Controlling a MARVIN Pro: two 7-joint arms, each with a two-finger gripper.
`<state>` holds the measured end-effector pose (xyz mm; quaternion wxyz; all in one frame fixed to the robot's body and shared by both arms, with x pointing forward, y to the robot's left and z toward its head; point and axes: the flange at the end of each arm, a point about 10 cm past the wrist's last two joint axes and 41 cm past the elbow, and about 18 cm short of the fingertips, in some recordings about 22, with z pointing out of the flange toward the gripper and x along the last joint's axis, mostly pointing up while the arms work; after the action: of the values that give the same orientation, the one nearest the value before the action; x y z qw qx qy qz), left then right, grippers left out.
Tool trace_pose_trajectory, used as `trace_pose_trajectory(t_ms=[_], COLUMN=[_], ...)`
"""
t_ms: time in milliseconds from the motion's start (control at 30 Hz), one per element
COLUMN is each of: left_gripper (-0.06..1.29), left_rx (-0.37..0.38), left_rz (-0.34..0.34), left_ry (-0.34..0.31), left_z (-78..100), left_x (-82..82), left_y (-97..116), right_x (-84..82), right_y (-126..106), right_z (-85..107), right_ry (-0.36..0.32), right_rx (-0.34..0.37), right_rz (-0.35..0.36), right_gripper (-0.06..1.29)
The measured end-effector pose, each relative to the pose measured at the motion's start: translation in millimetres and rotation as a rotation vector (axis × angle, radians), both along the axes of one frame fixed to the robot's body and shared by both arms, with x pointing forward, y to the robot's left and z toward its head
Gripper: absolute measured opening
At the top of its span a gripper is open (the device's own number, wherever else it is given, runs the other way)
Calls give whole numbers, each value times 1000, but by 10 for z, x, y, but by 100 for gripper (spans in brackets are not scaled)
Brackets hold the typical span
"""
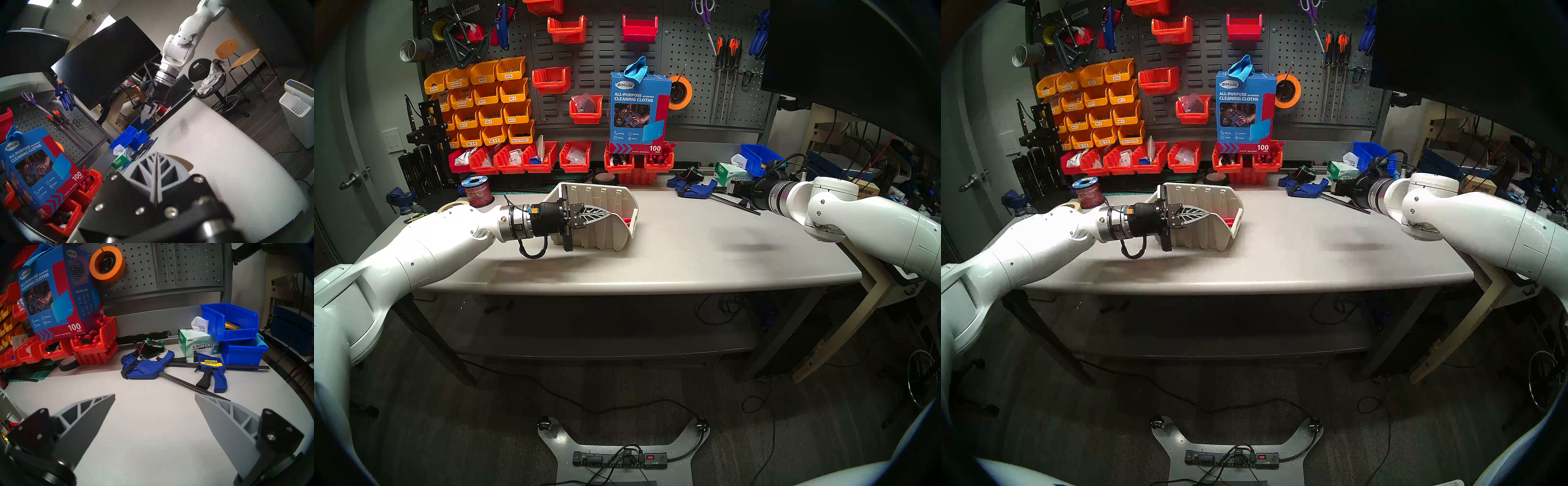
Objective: Take out tools from the storage box
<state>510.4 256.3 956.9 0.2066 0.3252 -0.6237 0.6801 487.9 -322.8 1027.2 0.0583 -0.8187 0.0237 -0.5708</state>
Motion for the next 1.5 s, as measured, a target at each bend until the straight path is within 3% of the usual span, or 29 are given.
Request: trace_pose_trajectory(t_ms=[400,767,1500], left_gripper=[-2,-2,-2], left_rx=[10,49,187], left_rz=[20,80,186], left_ry=[-19,-43,-90], left_z=[31,112,338], left_x=[78,246,559], left_y=[43,217,532], right_x=[0,0,0], right_y=[0,0,-1], right_z=[0,-1,-1], right_ry=[0,0,0], right_rx=[0,0,0], right_rz=[0,0,0], right_gripper=[121,121,121])
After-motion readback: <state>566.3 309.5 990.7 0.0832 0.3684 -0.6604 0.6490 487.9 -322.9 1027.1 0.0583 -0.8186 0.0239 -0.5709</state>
